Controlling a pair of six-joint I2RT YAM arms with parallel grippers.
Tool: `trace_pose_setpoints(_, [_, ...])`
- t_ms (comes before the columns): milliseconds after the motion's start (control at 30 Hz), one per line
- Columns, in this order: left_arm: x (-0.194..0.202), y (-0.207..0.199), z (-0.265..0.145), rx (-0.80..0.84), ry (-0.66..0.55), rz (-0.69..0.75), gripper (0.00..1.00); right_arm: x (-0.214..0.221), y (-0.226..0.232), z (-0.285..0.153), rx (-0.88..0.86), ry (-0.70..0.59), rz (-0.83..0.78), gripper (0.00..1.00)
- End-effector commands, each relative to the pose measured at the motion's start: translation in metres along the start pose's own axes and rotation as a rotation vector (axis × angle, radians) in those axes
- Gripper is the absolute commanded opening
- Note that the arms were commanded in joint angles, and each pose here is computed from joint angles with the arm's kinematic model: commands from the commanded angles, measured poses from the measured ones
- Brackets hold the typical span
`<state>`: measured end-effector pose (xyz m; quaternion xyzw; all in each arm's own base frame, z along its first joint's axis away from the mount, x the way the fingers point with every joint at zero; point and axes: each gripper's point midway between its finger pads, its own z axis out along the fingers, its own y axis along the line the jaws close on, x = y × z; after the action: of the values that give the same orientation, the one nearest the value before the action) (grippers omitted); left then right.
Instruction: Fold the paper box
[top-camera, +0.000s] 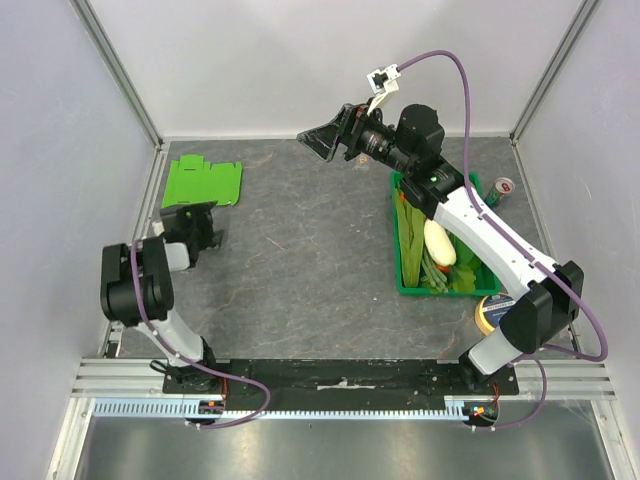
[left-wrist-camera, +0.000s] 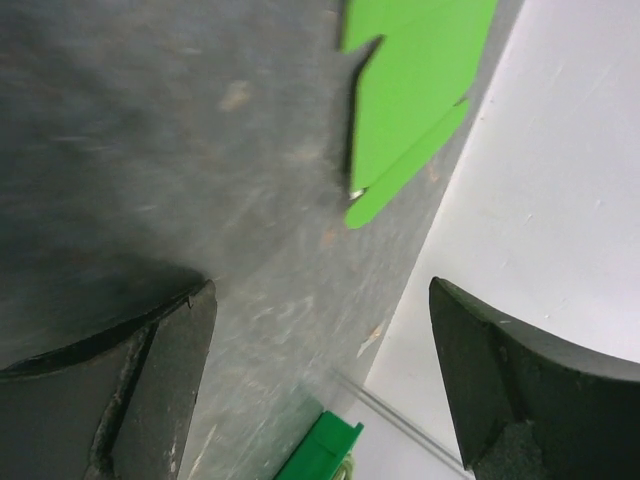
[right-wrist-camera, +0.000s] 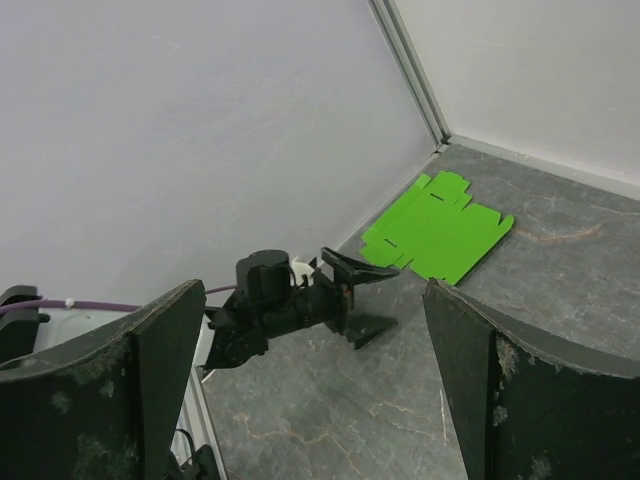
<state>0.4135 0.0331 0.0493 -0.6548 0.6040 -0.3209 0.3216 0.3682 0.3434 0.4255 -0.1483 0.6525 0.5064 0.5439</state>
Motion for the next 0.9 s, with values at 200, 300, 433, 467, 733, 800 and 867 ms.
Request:
trace_pose_setpoints(200, [0.001, -0.050, 0.065, 0.163, -0.176, -0.112, 0.76, -0.014, 0.001, -0.006, 0.025, -0.036, -0.081, 0.98])
trace_pose_setpoints(300, [-0.003, -0.033, 0.073, 0.111, -0.208, -0.117, 0.73, -0.015, -0.001, -0.006, 0.041, -0.034, -0.093, 0.98])
trace_pose_setpoints(433, [-0.002, -0.022, 0.081, 0.077, -0.223, -0.112, 0.69, -0.013, -0.005, -0.003, 0.049, -0.029, -0.085, 0.98])
trace_pose_setpoints(467, [-0.004, -0.016, 0.084, 0.059, -0.232, -0.104, 0.66, -0.011, -0.005, -0.002, 0.050, -0.026, -0.082, 0.98])
trace_pose_setpoints(733, [-0.013, -0.014, 0.098, 0.084, -0.264, 0.005, 0.23, -0.006, -0.019, -0.005, 0.106, -0.031, -0.080, 0.98])
trace_pose_setpoints(800, [-0.009, -0.019, 0.098, 0.113, -0.231, 0.037, 0.13, -0.001, -0.023, -0.009, 0.123, -0.033, -0.070, 0.98])
trace_pose_setpoints(867, [-0.003, -0.029, 0.093, 0.142, -0.197, 0.083, 0.06, 0.012, -0.031, -0.012, 0.148, -0.015, -0.048, 0.98])
